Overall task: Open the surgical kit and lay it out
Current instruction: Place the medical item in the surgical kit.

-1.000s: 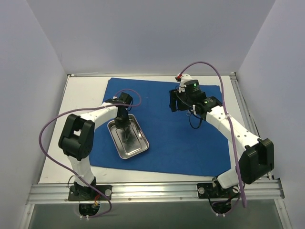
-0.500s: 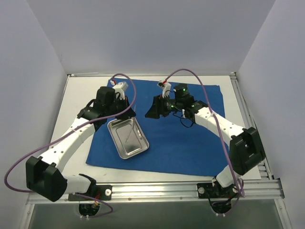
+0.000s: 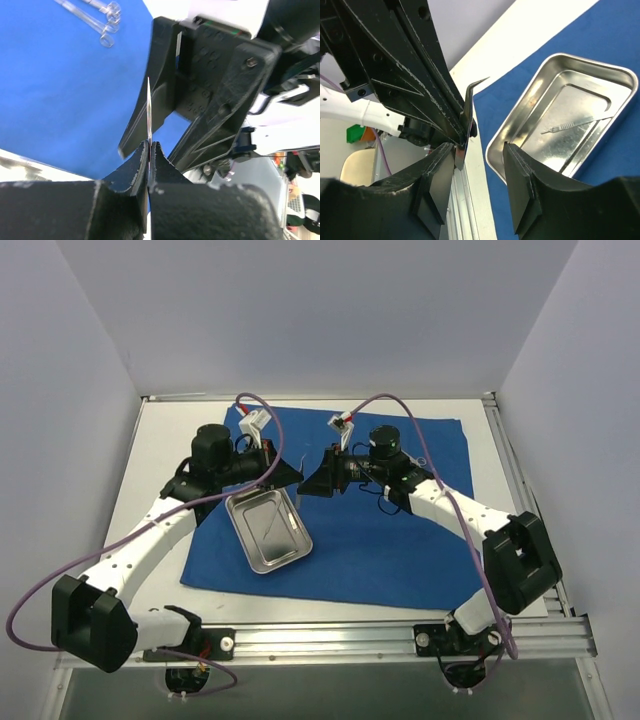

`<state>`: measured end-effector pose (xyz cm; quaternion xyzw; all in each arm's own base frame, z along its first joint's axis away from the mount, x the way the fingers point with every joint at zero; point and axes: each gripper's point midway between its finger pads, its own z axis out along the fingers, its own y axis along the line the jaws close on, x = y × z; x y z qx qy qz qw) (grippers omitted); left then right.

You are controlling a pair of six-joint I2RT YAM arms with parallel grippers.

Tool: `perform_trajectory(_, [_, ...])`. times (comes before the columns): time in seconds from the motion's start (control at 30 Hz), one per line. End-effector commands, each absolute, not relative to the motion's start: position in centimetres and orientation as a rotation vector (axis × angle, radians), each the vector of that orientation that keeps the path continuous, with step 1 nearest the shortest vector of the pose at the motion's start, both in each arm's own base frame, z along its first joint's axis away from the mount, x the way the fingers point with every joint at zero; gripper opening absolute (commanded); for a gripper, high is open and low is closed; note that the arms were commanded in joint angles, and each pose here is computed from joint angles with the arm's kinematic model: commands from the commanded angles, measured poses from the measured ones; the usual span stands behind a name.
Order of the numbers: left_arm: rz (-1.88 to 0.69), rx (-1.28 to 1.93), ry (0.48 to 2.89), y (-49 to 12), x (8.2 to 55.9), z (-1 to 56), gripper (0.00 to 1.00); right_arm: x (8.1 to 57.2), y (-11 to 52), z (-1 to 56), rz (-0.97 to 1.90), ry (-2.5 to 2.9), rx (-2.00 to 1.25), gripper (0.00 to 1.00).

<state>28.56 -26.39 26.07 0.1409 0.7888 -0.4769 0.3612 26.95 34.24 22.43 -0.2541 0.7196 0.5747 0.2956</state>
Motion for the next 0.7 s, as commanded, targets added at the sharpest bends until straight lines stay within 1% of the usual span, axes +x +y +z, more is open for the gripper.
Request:
perform_trajectory(0.0, [-1.345,0.424,1.825,-27.0,28.0,31.0,0.02,25.5,34.5,27.0,1.581,1.73,-0.757,0.43])
perform_trajectory(0.1, [-1.4,0.396,1.787,-27.0,28.2,31.8,0.02,25.3,34.7,27.1,1.6,1.716,-0.756,0.41])
perform_trajectory(0.17, [-1.429,0.376,1.786,-27.1,28.2,31.9,0.02,25.2,34.8,27.1,1.623,1.703,-0.746,0.37])
perform_trajectory(0.2, [-1.437,0.376,1.787,-27.2,28.2,31.8,0.02,25.1,34.9,27.2,1.633,1.694,-0.749,0.33])
perform_trajectory(0.23, [-1.445,0.367,1.789,-27.1,28.2,31.7,0.02,25.2,34.9,27.4,1.638,1.679,-0.749,0.18])
perform_trajectory(0.27, [-1.443,0.36,1.786,-27.0,28.3,31.7,0.02,25.2,35.0,27.4,1.648,1.686,-0.741,0.1])
perform_trajectory(0.3, [-1.44,0.354,1.787,-26.9,28.5,31.7,0.11,25.3,35.0,27.4,1.649,1.69,-0.739,0.0])
perform_trajectory(0.37, [-1.393,0.3,1.819,-26.1,29.3,31.2,0.38,25.5,34.9,27.1,1.639,1.71,-0.725,0.0])
perform_trajectory(0.43, [-1.341,0.275,1.831,-25.3,30.0,30.8,0.55,26.2,34.5,25.8,1.597,1.774,-0.704,0.0])
perform_trajectory(0.5, [-1.204,0.221,1.903,-23.8,31.5,29.5,0.59,28.3,33.5,24.6,1.503,1.822,-0.664,0.0])
perform_trajectory(0.53, [-1.148,0.189,1.992,-23.1,31.3,27.8,0.61,28.7,32.7,23.2,1.474,1.905,-0.63,0.0])
perform_trajectory(0.57, [-1.085,0.168,2.022,-22.4,31.7,27.3,0.62,29.3,32.1,22.3,1.433,1.948,-0.611,0.0])
perform_trajectory(0.6, [-0.974,0.118,2.039,-21.4,33.0,27.3,0.71,30.6,31.3,21.1,1.347,1.996,-0.564,0.0])
perform_trajectory(0.67, [-0.83,0.082,2.141,-19.6,33.0,25.3,0.83,32.4,28.6,18.6,1.153,2.133,-0.554,0.0])
